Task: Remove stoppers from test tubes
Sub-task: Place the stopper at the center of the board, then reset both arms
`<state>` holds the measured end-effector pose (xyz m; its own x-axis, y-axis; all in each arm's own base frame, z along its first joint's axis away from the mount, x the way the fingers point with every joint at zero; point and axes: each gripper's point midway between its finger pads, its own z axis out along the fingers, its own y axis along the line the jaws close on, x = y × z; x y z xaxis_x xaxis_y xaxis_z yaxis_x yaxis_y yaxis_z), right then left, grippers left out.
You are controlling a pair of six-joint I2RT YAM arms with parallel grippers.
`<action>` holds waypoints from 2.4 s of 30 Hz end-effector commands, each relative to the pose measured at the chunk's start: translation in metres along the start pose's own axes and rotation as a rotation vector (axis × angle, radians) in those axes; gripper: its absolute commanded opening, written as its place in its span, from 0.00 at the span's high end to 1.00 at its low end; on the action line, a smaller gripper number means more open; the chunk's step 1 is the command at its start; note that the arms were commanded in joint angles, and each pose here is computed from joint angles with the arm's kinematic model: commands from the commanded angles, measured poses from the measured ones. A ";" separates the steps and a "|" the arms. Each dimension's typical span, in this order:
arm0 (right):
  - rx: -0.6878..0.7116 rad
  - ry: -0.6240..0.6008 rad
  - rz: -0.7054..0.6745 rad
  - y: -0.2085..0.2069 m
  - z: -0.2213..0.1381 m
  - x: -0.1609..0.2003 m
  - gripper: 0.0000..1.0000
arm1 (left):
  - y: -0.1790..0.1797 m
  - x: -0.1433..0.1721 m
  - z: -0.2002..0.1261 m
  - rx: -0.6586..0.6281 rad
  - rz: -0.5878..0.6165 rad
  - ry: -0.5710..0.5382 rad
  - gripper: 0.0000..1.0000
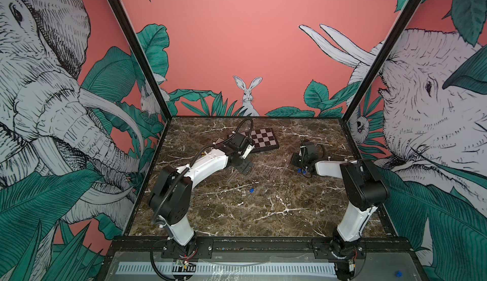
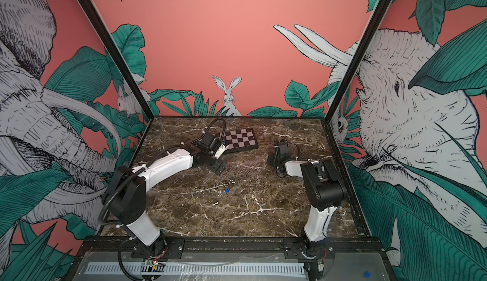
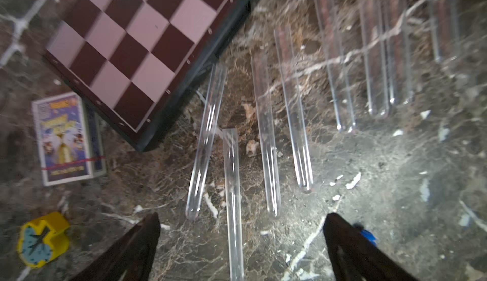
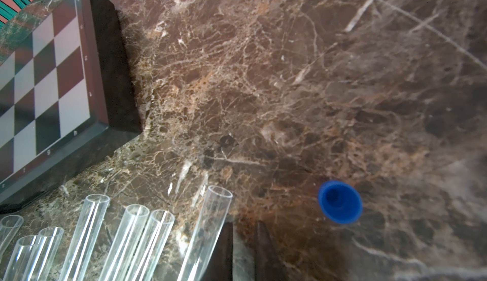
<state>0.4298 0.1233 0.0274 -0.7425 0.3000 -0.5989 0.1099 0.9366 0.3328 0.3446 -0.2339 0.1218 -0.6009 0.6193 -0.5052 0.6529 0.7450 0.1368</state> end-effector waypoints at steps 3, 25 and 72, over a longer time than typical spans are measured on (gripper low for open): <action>0.031 0.010 -0.022 -0.004 0.003 0.005 0.93 | 0.009 -0.023 -0.035 -0.049 0.001 -0.118 0.01; -0.039 -0.078 -0.055 0.019 -0.034 -0.026 0.72 | 0.027 -0.037 -0.081 -0.147 -0.020 -0.253 0.01; 0.437 -0.550 -0.311 -0.135 -0.109 -0.057 0.29 | 0.205 0.134 -0.018 -0.687 -0.474 -0.535 0.01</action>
<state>0.3806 -0.0444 0.0868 -0.4192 -0.0635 -0.9057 0.2977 0.9328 -0.2032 0.3831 0.0108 0.0842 -0.3704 0.1754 -0.9122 -0.1411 0.9600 0.2419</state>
